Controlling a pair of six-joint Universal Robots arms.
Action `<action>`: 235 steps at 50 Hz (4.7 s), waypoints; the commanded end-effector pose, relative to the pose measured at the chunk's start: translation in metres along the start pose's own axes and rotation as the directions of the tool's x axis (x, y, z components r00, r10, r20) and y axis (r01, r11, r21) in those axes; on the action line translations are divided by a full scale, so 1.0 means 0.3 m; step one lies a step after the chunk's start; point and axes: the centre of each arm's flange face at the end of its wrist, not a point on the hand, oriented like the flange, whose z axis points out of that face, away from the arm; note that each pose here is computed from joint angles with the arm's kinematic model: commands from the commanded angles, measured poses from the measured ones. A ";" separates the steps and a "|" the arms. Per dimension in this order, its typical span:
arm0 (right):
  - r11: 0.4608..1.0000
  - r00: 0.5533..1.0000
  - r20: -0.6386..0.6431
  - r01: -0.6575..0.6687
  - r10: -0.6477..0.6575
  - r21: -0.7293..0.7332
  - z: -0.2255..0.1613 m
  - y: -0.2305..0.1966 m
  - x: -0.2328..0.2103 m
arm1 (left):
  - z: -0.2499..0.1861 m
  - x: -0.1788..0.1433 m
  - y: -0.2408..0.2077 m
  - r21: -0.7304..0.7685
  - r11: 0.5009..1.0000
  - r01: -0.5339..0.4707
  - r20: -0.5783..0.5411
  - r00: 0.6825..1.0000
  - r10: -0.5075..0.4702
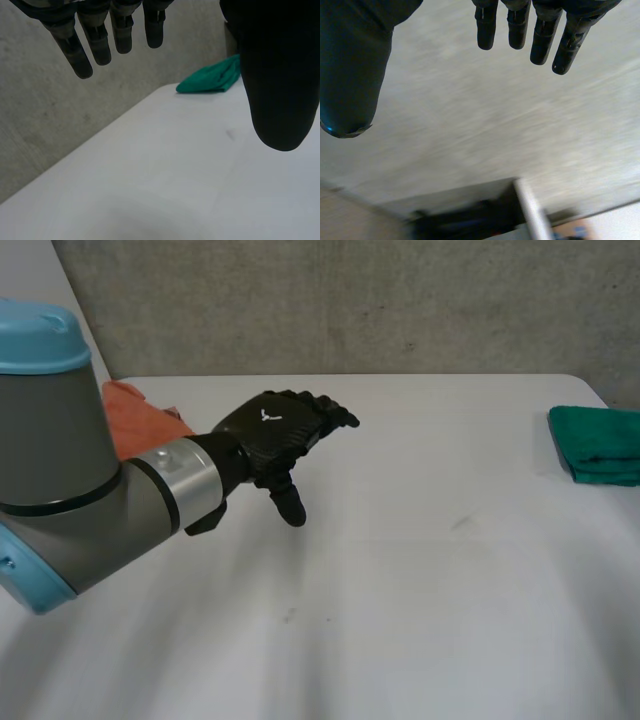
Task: Fold the laundry.
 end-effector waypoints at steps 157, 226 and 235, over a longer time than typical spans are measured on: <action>0.983 0.367 0.918 -0.159 0.149 -0.096 -1.270 -0.234 -0.238 | -0.071 -0.322 0.421 -0.342 0.936 -0.082 0.358 0.910 0.210; 0.943 0.605 0.792 -0.306 0.085 0.133 -1.127 -0.240 -0.304 | -0.182 -0.285 0.429 -0.346 0.927 -0.142 0.388 0.878 0.280; 0.939 0.630 0.774 -0.295 0.055 0.174 -1.056 -0.276 -0.358 | -0.165 -0.325 0.500 -0.392 0.915 -0.096 0.390 0.884 0.260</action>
